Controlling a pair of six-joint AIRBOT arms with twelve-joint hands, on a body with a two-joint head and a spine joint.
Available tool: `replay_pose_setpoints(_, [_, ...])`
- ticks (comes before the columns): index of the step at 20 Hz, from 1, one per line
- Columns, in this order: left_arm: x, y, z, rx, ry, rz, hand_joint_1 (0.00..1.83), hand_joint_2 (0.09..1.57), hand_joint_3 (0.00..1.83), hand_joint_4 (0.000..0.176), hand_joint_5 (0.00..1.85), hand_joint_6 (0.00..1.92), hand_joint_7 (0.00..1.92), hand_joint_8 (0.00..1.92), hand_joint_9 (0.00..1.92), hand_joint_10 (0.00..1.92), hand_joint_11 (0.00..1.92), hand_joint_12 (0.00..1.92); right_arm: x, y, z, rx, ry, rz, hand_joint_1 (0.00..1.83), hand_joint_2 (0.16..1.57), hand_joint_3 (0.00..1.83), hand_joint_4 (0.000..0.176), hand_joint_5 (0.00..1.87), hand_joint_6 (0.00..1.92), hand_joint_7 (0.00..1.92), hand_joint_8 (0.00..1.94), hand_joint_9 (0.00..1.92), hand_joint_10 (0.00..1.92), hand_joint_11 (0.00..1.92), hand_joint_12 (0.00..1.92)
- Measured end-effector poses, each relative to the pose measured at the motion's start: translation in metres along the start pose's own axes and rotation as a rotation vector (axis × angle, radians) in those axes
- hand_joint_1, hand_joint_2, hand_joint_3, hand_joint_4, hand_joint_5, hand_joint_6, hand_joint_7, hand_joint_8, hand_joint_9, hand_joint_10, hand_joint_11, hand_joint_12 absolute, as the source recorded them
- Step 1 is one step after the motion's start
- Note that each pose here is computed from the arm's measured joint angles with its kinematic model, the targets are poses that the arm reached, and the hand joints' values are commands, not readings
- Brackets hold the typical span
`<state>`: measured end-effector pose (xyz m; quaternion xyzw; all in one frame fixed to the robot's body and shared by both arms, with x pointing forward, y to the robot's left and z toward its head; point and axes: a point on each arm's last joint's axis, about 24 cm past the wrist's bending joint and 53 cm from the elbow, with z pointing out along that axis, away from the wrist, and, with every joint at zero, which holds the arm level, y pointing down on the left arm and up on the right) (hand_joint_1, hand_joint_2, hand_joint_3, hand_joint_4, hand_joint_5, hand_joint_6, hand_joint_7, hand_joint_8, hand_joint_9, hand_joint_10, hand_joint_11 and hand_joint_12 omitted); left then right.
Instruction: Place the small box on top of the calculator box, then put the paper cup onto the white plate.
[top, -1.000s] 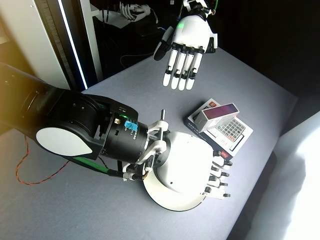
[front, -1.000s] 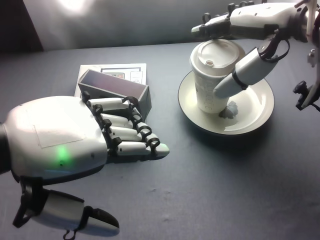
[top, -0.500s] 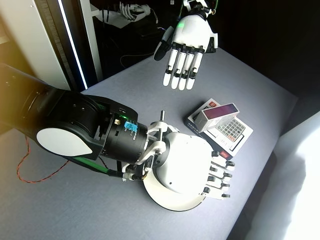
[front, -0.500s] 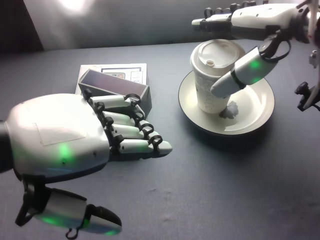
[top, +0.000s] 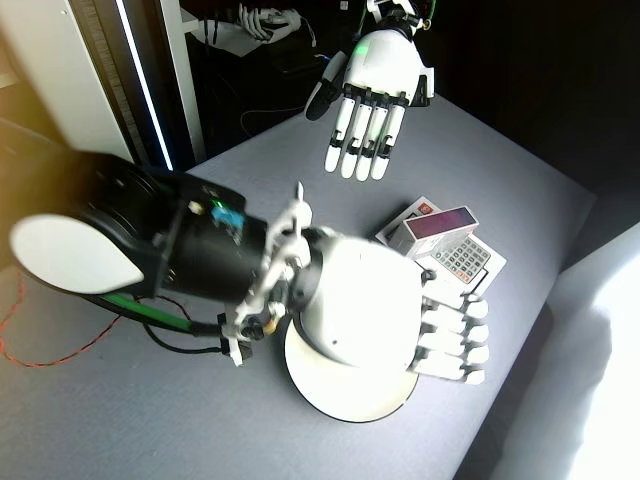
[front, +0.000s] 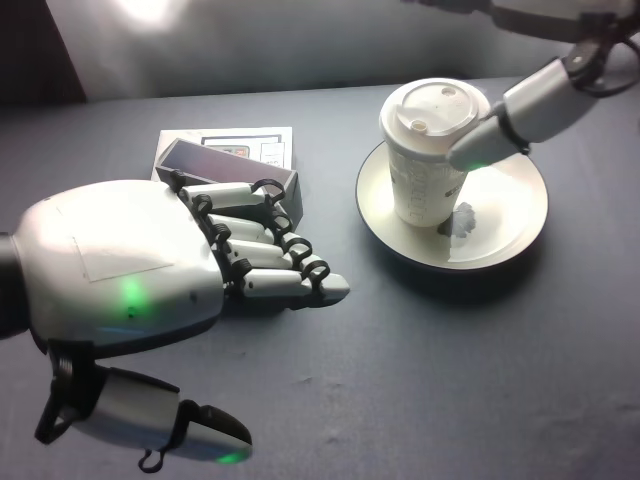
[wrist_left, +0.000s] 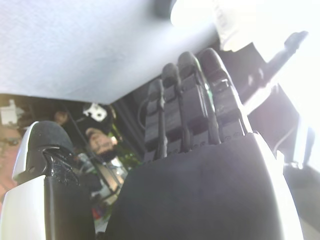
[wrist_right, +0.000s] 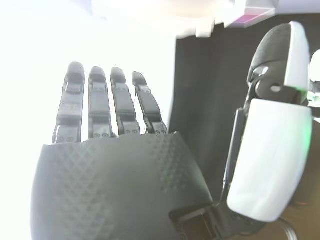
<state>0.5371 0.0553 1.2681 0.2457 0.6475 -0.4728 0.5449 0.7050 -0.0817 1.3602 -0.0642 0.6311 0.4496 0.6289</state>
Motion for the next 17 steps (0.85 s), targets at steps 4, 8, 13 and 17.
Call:
replay_pose_setpoints(4, [0.0,0.0,0.0,0.001,0.0,-0.006,0.33,1.07,0.0,0.0,0.26,0.01,0.35,0.0,0.35,0.01,0.0,0.72,0.036,0.048,-0.027,-0.166,0.089,-0.262,0.57,0.65,0.0,0.0,0.0,0.0,0.0,0.0,0.0,0.0,0.0,0.0])
replay_pose_setpoints(8, [0.0,0.0,0.0,0.0,0.0,-0.012,0.15,1.1,0.01,0.0,0.27,0.0,0.33,0.0,0.33,0.0,0.0,0.68,0.069,0.075,-0.06,-0.317,0.175,-0.302,0.36,0.62,0.0,0.0,0.0,0.0,0.0,0.0,0.0,0.0,0.0,0.0])
replay_pose_setpoints(13, [-0.002,-0.006,0.002,0.015,-0.01,-0.021,0.16,1.25,0.0,0.0,0.59,0.05,0.67,0.06,0.63,0.09,0.13,0.99,0.095,0.095,-0.092,-0.44,0.26,-0.34,0.01,1.02,0.03,0.0,0.08,0.01,0.07,0.01,0.06,0.0,0.0,0.21])
replay_pose_setpoints(17, [-0.001,-0.005,0.002,0.012,-0.003,-0.017,0.37,1.5,0.01,0.0,0.67,1.57,0.71,1.68,0.65,1.87,0.59,1.91,0.089,0.147,-0.116,-0.613,0.221,-0.319,0.23,1.37,0.0,0.0,0.77,0.19,0.83,0.23,0.63,0.5,0.09,1.51])
